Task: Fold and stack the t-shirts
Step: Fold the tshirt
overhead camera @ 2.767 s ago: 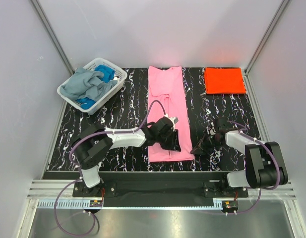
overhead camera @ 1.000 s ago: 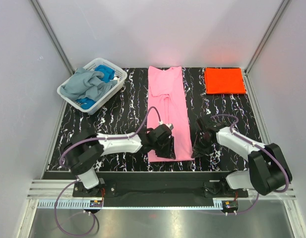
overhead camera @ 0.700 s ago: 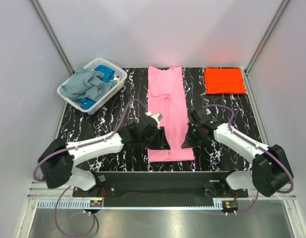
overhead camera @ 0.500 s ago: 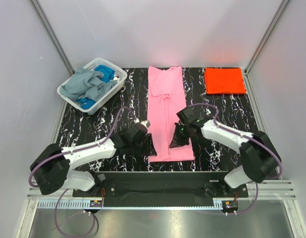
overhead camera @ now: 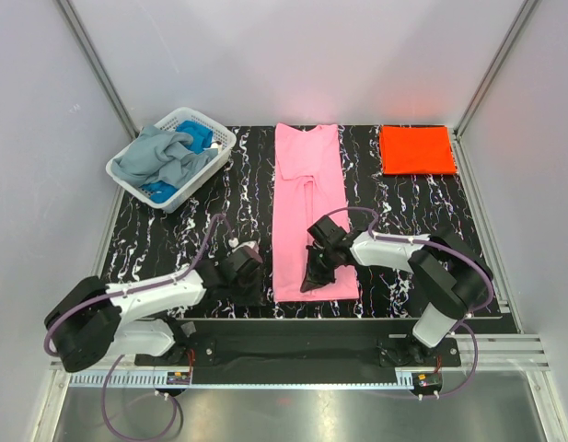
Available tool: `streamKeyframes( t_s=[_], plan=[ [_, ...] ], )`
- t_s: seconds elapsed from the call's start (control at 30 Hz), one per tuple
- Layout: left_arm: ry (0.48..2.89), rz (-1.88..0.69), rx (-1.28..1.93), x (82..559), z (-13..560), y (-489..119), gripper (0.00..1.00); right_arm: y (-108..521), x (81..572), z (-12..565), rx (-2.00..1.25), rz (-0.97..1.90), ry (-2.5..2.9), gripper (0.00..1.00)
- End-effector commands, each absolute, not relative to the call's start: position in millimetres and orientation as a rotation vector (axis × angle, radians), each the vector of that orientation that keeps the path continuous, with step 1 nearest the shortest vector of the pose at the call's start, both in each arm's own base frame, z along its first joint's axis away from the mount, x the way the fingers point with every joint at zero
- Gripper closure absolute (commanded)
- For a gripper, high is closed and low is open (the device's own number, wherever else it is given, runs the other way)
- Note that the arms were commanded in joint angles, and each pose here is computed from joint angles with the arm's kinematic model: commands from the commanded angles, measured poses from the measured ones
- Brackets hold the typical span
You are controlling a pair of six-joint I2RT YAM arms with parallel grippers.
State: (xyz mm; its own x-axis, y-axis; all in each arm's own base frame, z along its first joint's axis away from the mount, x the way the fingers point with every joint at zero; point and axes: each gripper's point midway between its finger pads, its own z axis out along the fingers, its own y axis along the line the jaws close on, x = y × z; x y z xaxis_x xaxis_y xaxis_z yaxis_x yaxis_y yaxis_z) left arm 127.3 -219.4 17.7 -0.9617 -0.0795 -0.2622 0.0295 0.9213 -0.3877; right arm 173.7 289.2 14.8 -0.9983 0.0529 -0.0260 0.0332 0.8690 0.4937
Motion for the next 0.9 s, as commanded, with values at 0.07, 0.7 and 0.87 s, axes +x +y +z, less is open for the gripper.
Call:
streamKeyframes(
  t_s=[0.07, 0.7, 0.87],
  plan=[
    [2.603, -0.790, -0.013, 149.0, 68.9, -244.7, 0.77, 301.2, 188.9, 35.5, 0.061, 0.819, 2.921, 1.00],
    [2.736, -0.705, -0.080, 148.0, 9.5, -247.9, 1.00, 292.6, 179.5, 23.9, 0.106, 0.809, 2.935, 1.00],
    [2.737, -0.687, -0.075, 145.8, 12.3, -242.6, 1.00, 296.0, 179.4, 24.3, 0.097, 0.822, 2.938, 1.00]
  ],
)
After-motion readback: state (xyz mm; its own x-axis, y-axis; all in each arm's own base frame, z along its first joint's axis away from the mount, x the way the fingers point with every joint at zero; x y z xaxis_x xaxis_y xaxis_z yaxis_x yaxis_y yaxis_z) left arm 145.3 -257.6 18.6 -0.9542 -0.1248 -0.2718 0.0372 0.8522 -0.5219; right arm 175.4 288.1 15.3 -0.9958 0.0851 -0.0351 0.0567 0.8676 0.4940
